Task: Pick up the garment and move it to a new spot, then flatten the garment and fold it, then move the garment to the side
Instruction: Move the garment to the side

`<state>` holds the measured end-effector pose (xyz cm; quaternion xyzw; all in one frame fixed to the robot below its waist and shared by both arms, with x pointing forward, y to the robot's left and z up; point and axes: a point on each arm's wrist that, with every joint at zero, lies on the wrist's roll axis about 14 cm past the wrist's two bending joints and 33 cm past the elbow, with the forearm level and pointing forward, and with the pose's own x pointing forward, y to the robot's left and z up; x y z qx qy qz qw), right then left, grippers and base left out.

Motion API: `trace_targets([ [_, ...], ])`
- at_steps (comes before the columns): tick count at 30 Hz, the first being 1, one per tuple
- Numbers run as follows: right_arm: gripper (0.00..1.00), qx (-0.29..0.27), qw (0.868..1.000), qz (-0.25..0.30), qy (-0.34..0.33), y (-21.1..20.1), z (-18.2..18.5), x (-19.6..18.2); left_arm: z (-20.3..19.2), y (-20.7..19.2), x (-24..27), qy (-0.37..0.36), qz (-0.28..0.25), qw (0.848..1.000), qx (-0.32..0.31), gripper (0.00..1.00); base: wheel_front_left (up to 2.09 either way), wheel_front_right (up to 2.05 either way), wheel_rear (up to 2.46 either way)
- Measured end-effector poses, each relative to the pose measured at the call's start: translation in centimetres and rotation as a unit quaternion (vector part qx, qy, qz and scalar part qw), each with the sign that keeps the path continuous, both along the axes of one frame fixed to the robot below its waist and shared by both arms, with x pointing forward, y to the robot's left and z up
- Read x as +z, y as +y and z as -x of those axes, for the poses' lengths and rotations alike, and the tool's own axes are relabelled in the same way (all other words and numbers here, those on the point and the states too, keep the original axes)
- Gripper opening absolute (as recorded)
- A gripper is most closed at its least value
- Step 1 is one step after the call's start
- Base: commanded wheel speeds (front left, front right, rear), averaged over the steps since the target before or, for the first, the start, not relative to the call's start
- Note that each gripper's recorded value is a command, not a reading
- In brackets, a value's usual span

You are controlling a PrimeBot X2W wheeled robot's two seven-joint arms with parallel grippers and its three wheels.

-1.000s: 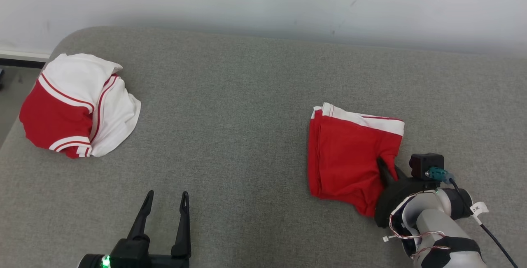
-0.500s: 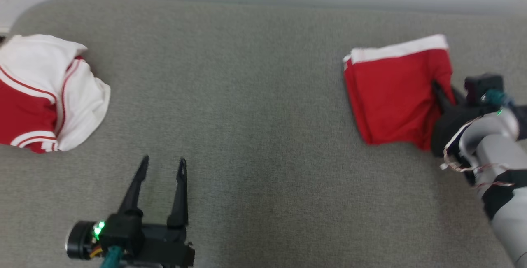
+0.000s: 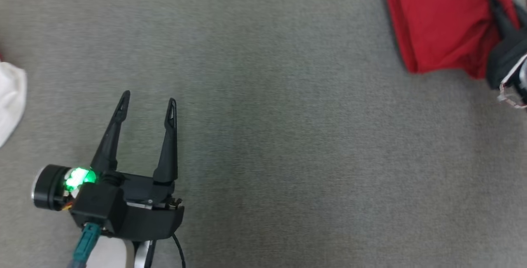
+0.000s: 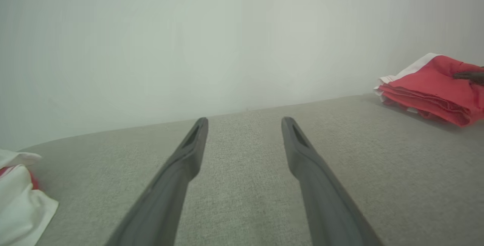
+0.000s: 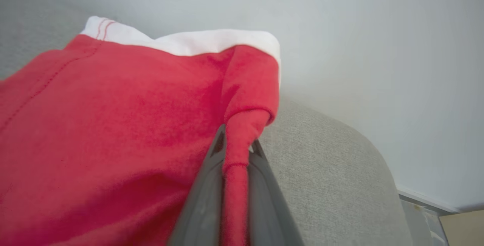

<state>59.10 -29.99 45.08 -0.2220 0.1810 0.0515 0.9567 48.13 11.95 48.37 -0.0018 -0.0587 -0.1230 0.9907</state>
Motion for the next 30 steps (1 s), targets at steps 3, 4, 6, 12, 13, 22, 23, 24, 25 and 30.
trace_targets([
  [3,0.00,-0.014,1.000,0.028,0.007,-2.4,0.1,0.2,-0.8,-1.1,-0.5,-0.005,-0.001,1.000,-0.018,1.00,0.00,0.00,0.00],
  [4,0.00,-0.016,0.999,0.038,0.010,-3.1,0.2,0.1,-1.1,-1.4,-0.7,-0.006,-0.002,1.000,-0.024,1.00,0.00,0.00,0.00],
  [6,0.00,-0.020,0.998,0.055,0.016,-4.3,0.2,0.1,-1.5,-1.9,-1.2,-0.006,-0.004,0.999,-0.033,1.00,0.00,0.00,0.00],
  [12,0.00,-0.045,0.994,0.099,0.025,-8.1,0.1,0.7,-2.6,-2.8,-2.3,-0.014,-0.009,0.998,-0.056,1.00,0.00,0.00,0.00],
  [13,0.00,-0.048,0.993,0.104,0.024,-8.6,-0.1,0.9,-2.8,-2.9,-2.3,-0.018,-0.010,0.998,-0.059,1.00,0.00,0.00,0.00],
  [22,0.00,-0.073,0.984,0.156,0.042,-12.2,0.1,1.5,-3.3,-4.4,-2.3,-0.046,-0.006,0.995,-0.083,1.00,0.00,0.00,0.00],
  [23,0.00,-0.075,0.983,0.161,0.045,-12.5,0.2,1.5,-3.4,-4.6,-2.2,-0.050,-0.005,0.995,-0.086,1.00,0.00,0.00,0.00],
  [24,0.00,-0.077,0.982,0.166,0.048,-12.8,0.3,1.4,-3.5,-4.8,-2.0,-0.053,-0.004,0.995,-0.088,1.00,0.00,0.00,0.00],
  [25,0.00,-0.078,0.981,0.169,0.050,-13.1,0.4,1.4,-3.5,-5.0,-1.9,-0.056,-0.003,0.994,-0.090,1.00,0.00,0.00,0.00],
  [30,0.00,-0.085,0.977,0.189,0.050,-14.3,0.5,2.0,-3.8,-5.7,-1.6,-0.063,-0.002,0.993,-0.101,1.00,0.00,0.00,0.00],
])
